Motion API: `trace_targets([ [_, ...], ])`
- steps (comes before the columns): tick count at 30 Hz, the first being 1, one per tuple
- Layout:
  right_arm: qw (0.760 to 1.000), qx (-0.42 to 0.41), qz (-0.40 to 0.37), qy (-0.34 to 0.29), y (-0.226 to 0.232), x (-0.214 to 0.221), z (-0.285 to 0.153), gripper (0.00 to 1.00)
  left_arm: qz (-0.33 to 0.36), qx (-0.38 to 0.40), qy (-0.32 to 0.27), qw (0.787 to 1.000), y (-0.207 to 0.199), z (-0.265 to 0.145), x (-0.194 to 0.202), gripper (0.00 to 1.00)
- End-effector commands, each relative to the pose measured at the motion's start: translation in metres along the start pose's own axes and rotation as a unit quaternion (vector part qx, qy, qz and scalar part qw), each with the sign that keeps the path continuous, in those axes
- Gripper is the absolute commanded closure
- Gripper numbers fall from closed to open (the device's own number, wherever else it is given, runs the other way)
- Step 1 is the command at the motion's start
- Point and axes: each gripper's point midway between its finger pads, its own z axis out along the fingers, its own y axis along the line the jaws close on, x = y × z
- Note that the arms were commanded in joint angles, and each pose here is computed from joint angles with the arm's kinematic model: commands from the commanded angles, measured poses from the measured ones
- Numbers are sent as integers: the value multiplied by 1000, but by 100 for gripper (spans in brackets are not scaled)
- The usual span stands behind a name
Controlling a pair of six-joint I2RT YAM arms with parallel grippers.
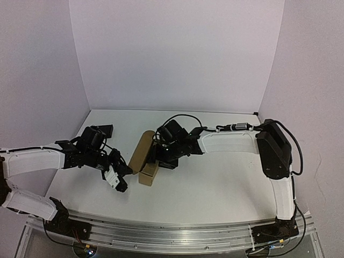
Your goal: Fold the paper box
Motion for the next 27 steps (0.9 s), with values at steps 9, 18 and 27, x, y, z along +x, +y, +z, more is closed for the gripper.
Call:
trace_targets([
  [9,994,-82,-55,42,55,31,-19,30,90,-51,-44,994,26,7,-15,100],
  [18,986,-101,-105,78,33,44,-43,23,89,4,-76,993,3,4,-25,100],
  [27,971,-155,-172,65,50,31,-87,7,81,37,-69,994,-5,8,-20,100],
])
